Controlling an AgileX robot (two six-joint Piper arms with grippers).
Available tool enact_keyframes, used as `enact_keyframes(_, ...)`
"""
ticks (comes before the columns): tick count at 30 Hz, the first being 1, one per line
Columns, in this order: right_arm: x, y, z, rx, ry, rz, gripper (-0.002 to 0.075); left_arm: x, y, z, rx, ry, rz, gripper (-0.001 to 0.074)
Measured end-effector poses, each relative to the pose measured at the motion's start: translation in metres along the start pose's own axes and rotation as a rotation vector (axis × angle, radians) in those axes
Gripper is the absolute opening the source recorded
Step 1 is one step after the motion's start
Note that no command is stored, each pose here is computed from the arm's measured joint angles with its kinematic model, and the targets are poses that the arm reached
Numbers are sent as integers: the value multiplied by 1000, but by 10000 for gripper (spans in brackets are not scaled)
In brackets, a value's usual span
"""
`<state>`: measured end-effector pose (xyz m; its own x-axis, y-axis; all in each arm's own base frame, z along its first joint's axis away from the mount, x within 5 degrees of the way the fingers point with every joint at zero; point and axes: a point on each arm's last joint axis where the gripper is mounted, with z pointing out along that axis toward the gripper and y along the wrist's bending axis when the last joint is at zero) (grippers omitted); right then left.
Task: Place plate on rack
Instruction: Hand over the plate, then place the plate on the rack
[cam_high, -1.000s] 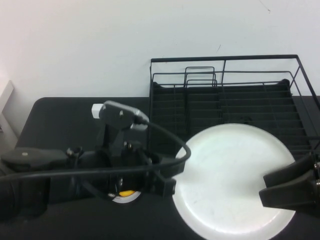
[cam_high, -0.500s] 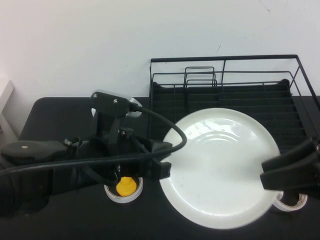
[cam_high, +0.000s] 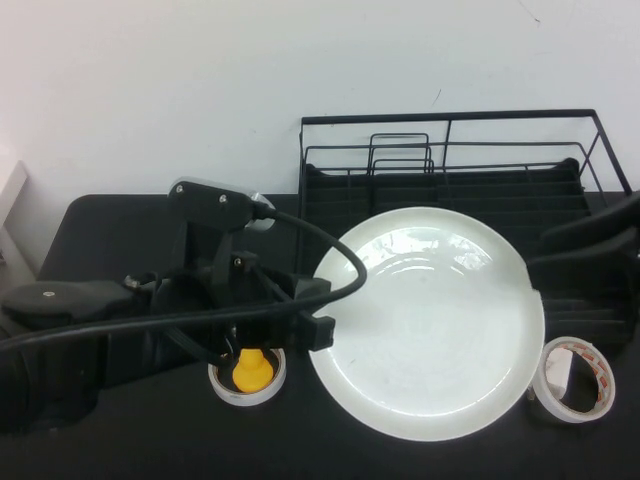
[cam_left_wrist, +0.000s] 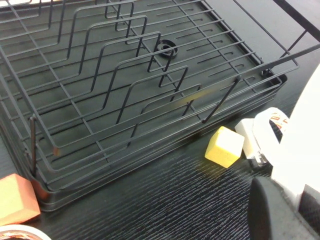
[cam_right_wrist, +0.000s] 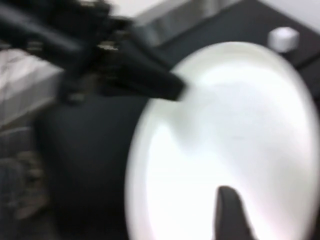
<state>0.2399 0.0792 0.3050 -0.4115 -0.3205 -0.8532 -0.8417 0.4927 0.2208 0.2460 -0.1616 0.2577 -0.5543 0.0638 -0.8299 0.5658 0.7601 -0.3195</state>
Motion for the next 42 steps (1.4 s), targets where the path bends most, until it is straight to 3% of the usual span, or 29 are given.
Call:
enact_keyframes(4, -1, -9, 0, 99, -8, -8, 489, -1, 0, 0, -4, -2, 0, 6)
enact_keyframes(7, 1, -13, 2, 105, -5, 1, 542, -1, 0, 0, -4, -2, 0, 6)
enact_keyframes(17, 28, -38, 33, -19, 88, 115, 557, -8, -3, 0, 17, -21, 5, 6)
enact_keyframes(21, 37, -45, 46, -96, 88, 147, 462, -16, -5, -1, 26, -46, 13, 6)
enact_keyframes(26, 35, -46, 50, -135, 31, 102, 132, -20, -6, -1, 23, -57, 28, 6)
enact_keyframes(30, 29, -50, 50, -109, -20, 47, 121, -20, -6, -1, 25, -57, 35, 60)
enact_keyframes(37, 8, -62, 46, 4, -69, -137, 120, -28, 2, -12, -25, -98, 50, 349)
enact_keyframes(42, -22, -77, 38, 129, -103, -314, 120, -43, 11, -38, -140, -193, 38, 399)
